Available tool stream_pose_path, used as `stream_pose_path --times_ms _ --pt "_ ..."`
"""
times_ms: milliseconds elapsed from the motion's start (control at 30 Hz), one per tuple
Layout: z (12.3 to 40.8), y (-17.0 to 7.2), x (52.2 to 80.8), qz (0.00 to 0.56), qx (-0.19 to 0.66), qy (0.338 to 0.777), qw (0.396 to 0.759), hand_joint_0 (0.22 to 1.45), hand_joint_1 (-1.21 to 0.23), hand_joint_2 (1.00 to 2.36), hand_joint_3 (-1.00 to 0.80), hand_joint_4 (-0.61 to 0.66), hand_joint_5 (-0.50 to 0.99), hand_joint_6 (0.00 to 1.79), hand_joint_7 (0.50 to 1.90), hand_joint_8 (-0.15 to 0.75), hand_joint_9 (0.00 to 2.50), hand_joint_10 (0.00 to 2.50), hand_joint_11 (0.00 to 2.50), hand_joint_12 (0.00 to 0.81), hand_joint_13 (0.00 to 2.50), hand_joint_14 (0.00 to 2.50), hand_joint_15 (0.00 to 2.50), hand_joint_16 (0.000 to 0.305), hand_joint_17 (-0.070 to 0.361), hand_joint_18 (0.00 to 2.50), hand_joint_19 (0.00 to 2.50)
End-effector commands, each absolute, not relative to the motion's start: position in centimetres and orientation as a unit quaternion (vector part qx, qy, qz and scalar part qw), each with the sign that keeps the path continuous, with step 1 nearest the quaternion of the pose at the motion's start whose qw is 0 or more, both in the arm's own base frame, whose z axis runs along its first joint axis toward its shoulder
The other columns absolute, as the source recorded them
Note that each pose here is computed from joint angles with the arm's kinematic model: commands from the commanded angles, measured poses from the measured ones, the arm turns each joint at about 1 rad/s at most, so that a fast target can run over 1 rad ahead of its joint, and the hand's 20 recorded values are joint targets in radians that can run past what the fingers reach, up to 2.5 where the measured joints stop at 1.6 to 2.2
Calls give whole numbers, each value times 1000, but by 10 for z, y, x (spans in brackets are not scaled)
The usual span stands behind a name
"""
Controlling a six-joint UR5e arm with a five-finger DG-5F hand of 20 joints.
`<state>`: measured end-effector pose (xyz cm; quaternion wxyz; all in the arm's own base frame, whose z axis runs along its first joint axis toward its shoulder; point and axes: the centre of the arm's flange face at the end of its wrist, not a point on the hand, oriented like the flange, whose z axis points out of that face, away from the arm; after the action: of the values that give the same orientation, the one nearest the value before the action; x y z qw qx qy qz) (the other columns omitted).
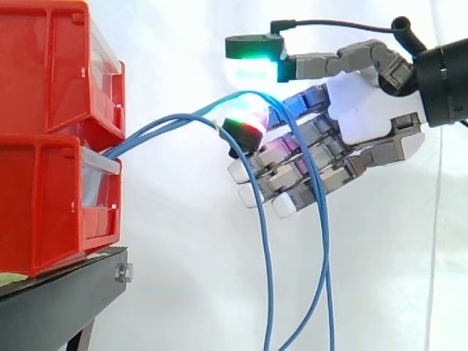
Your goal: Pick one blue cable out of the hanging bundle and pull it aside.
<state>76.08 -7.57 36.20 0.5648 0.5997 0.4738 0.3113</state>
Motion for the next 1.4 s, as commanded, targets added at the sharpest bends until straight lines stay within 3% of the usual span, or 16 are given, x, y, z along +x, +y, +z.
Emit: stream_pose_path --times_ms 0,533,633,667,733,833,1033,1167,1300,1367 --pt "365 -75 762 312 598 473 567 582 -671 1011 -98 129 -177 831 1321 313 851 14 508 459 712 18 483 66 149 625 542" --pt "362 -68 762 312 597 477 565 707 -870 1016 -289 -22 -201 863 1308 242 761 16 538 389 662 19 477 55 124 539 528" --pt "362 -66 762 313 597 477 563 732 -879 1016 -304 -56 -200 870 1365 237 773 16 537 386 667 20 468 55 123 546 517" --pt "363 -65 761 316 598 476 563 759 -881 1014 -325 -51 -196 888 1475 235 791 16 540 378 677 19 480 54 121 542 528" --pt "363 -64 761 317 599 475 562 786 -881 1012 -350 -82 -193 889 1540 229 819 16 540 375 690 19 481 53 118 548 534" --pt "363 -64 761 319 601 473 560 813 -881 1010 -384 -162 -187 894 1588 216 847 16 532 368 697 21 477 51 115 545 546" --pt "361 -64 761 327 609 464 554 782 -905 1023 -223 -233 -159 889 1660 171 947 16 543 352 721 20 494 48 109 539 569" --pt "361 -64 760 329 613 464 548 754 -941 1021 -182 -252 -142 881 1640 160 980 16 521 349 732 20 496 48 107 554 552" --pt "360 -64 760 332 614 466 544 717 -929 1013 -352 -269 -139 885 1425 163 969 16 504 355 728 21 471 47 107 570 523" --pt "360 -63 760 334 614 465 543 702 -928 1009 -404 -252 -134 871 1402 158 955 15 482 353 720 19 463 47 106 563 516"
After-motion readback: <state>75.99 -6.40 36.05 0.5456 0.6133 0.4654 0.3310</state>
